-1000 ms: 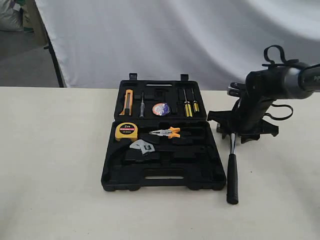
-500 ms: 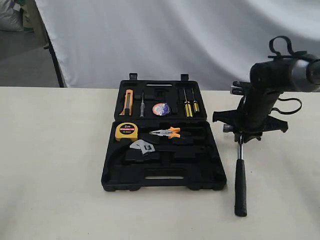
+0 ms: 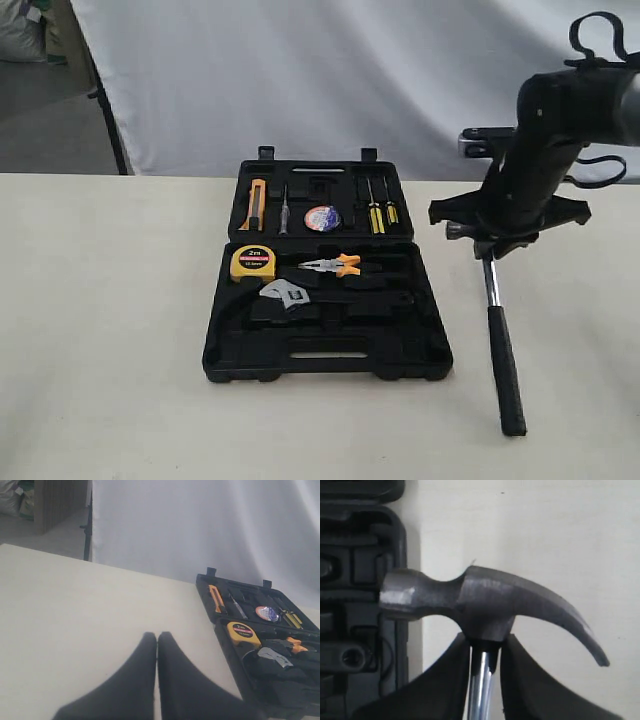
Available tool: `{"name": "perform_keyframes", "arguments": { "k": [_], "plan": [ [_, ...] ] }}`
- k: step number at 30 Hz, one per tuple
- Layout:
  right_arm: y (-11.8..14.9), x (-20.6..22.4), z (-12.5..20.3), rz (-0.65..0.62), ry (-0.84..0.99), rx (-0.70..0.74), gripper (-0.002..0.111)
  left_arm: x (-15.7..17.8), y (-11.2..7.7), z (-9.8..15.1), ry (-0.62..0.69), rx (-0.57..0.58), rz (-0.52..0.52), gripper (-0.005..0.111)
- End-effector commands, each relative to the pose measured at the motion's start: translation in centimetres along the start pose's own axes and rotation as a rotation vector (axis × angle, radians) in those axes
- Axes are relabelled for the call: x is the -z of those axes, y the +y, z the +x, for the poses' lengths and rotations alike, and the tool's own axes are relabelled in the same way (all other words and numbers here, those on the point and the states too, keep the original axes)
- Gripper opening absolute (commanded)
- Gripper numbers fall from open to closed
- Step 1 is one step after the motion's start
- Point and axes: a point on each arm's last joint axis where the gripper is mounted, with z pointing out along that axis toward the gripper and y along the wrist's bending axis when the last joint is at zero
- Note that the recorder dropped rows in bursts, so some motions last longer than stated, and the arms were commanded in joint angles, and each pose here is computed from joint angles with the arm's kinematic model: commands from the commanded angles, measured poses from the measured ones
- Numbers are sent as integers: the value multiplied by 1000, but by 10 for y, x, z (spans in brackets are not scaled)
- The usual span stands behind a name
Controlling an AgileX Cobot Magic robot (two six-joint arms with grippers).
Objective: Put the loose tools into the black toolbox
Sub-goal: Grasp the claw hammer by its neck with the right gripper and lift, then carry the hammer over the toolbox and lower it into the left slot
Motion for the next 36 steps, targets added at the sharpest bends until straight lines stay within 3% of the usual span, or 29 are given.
{"name": "perform_keyframes", "arguments": {
  "k": [1,12,24,32,36],
  "plan": [
    [22,10,-1,-37,-50,142,0,0,1,-2,-20,0,-21,1],
    [114,22,15,-123,-186,548,0,0,1,-2,-20,0,-21,1],
    [215,27,63,-216,-302,978,0,0,1,-2,-20,0,-21,1],
    [249,2,89,-217,-315,1273,0,0,1,-2,-20,0,-21,1],
    [252,-3,92,-210,-320,1312,0,0,1,-2,-20,0,-21,1]
  ]
}}
